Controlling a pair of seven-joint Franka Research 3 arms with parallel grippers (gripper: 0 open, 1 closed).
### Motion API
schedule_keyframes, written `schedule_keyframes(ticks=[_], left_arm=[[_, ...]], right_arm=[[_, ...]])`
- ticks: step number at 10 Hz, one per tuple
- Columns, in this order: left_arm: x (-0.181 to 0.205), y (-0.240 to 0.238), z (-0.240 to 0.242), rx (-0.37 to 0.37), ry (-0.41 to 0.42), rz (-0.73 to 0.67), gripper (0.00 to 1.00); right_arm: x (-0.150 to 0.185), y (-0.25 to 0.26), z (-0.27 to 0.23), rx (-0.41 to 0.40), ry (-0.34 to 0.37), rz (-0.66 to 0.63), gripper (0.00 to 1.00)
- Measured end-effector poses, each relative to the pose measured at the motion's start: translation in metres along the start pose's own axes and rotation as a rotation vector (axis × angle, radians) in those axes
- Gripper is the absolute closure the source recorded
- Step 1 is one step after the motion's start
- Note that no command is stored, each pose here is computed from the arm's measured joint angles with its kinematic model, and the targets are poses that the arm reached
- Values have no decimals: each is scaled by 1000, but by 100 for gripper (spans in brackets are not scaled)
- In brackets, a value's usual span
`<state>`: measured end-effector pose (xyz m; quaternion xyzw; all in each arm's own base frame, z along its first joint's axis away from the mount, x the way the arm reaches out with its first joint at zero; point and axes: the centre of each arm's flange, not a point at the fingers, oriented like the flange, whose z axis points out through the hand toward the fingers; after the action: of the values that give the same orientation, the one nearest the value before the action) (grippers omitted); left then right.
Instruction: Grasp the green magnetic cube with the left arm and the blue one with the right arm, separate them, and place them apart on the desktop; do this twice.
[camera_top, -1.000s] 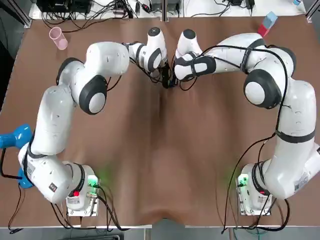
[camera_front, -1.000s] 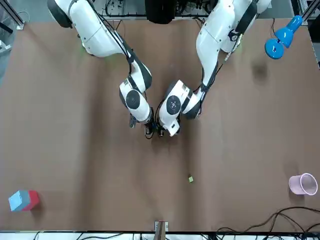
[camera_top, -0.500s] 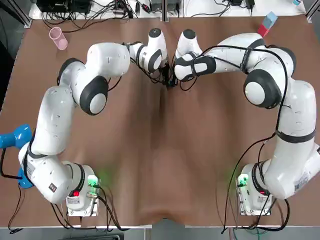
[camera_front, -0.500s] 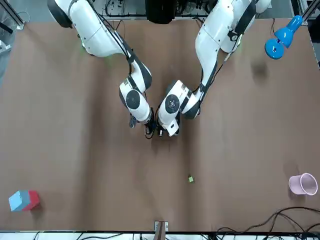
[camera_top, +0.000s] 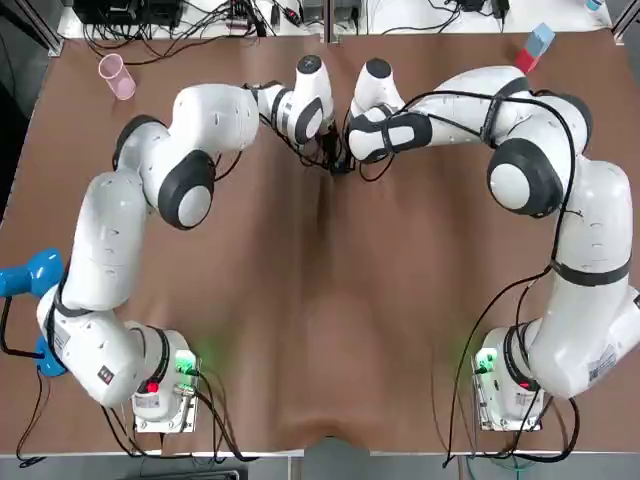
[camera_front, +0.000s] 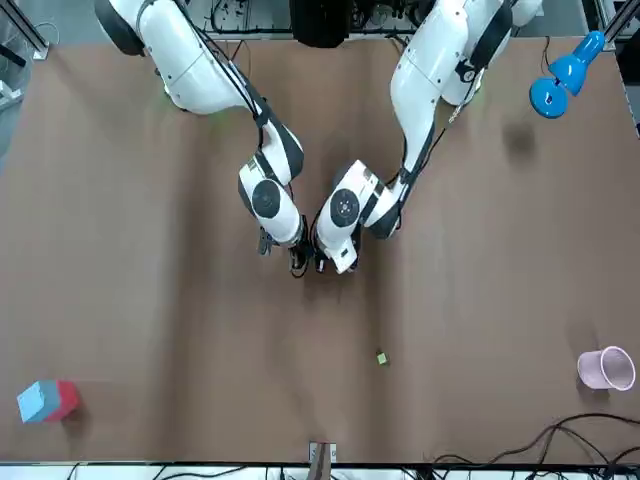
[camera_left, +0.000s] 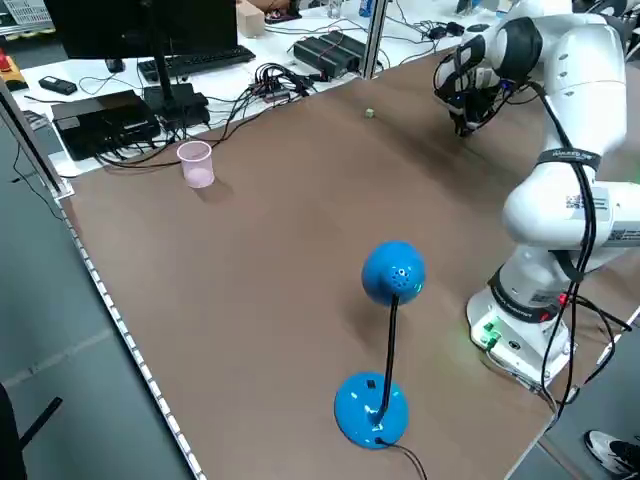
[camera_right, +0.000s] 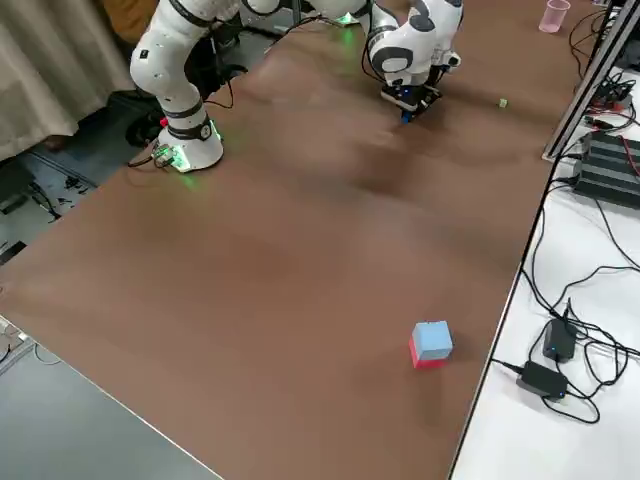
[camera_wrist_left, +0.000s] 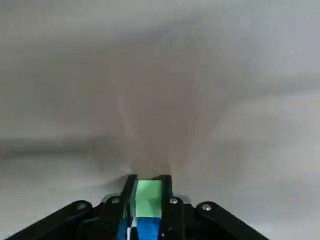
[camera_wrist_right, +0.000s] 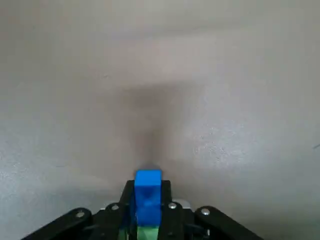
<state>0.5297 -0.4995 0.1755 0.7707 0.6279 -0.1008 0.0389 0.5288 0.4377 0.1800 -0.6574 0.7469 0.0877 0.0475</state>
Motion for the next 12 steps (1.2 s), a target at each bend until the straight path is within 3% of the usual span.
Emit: schedule_keyframes(ticks=[3,5,10,12], left_arm=[[43,7,-26,114,52,46,77],[55,-7,-44,253,99,76,77],[82,-113,-64,711,315,143,77],[71,-180,-26,847,397,192,77]], right_arm=[[0,0,0,2,2,-4,77],[0,0,0,3,3,-13,74],[-22,-4,-45,23,-34,-46,1],[-9,-19,-83,16,-10,-100,0]])
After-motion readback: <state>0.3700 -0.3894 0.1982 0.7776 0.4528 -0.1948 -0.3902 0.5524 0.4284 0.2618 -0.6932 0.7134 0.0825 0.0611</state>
